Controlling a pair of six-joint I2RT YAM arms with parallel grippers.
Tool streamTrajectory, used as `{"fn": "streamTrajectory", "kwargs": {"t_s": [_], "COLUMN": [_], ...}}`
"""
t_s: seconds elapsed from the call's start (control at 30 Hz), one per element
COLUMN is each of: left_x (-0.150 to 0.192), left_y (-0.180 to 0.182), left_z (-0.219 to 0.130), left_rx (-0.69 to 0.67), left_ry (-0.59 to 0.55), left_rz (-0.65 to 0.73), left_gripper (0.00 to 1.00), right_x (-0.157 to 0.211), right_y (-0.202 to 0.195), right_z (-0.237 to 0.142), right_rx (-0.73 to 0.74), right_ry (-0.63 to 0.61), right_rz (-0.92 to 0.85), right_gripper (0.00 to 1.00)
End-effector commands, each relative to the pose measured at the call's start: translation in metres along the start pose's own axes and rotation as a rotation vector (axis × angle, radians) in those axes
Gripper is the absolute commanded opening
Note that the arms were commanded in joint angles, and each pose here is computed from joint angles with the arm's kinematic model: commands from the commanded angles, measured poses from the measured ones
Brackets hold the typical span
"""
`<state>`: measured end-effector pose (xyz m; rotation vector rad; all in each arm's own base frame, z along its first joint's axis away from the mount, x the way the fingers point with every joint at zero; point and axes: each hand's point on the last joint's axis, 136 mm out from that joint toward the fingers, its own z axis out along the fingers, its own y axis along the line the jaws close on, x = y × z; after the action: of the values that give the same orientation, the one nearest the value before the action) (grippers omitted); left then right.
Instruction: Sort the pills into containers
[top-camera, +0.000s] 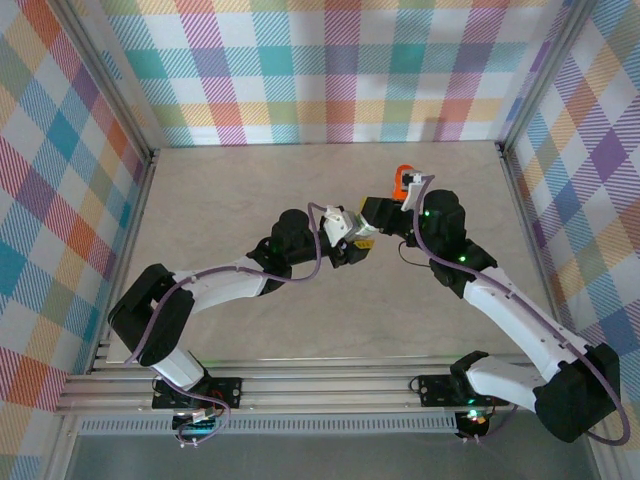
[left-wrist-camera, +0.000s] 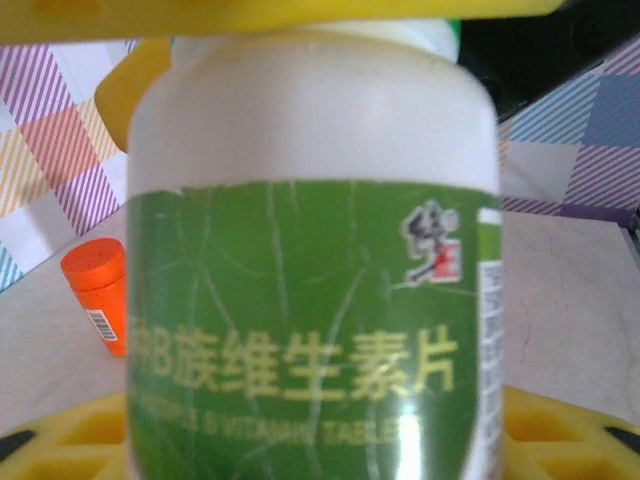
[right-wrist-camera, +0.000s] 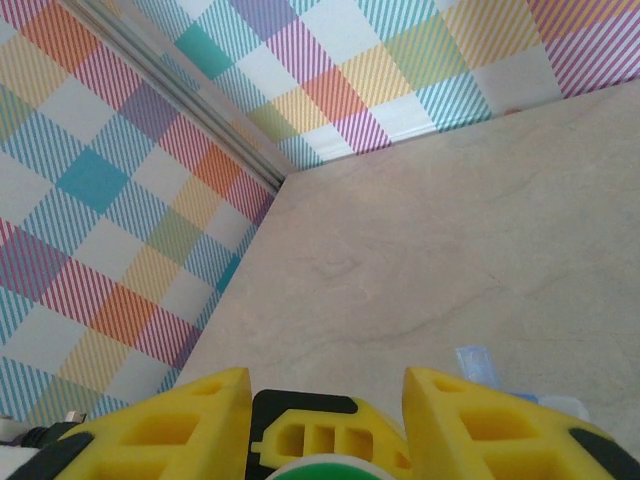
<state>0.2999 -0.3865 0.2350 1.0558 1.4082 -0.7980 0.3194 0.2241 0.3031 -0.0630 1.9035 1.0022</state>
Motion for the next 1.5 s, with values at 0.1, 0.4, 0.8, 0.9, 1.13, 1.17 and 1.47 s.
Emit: {"fn": "streamTrajectory", "kwargs": {"t_s": [0.1,0.4,0.8,0.9,1.13,1.17,1.47], "left_x": [-0.008,-0.008,0.01,0.01,0.015,0.015,0.024], "left_y": [-0.012,-0.009,-0.002,-0.003,-0.006,-0.006,0.001], "left_z": [0.003,0.0,-0.006,-0.01,-0.013,-0.013,-0.008], "left_rx": [0.03,0.004,-0.057,-0.056,-0.054,-0.054,-0.067], "left_ry": [-0.014,0.005,0.058,0.057,0.063,0.061,0.034], "left_rz": [0.012,-0.042,-0.098,-0.096,-0.107,-0.11,-0.169], "left_gripper": [0.05,0.0,0.0,0.0,0.0,0.0,0.0], "right_x": [-0.021,-0.024,-0.051,-0.05,-0.051,-0.048,-0.043], "right_y": [0.017,-0.014,-0.034,-0.036,-0.038,-0.031,0.013], "right_z": [-0.008,-0.012,-0.024,-0.023,-0.023,-0.021,-0.022], "right_rx": [-0.043,0.234,0.585,0.599,0.623,0.574,0.257], "right_ry": [-0.072,-0.09,-0.074,-0.055,-0.024,-0.017,0.019], "right_rz": [-0.011,-0.344,-0.684,-0.698,-0.722,-0.702,-0.272], "right_gripper": [0.0,0.0,0.0,0.0,0.0,0.0,0.67]}}
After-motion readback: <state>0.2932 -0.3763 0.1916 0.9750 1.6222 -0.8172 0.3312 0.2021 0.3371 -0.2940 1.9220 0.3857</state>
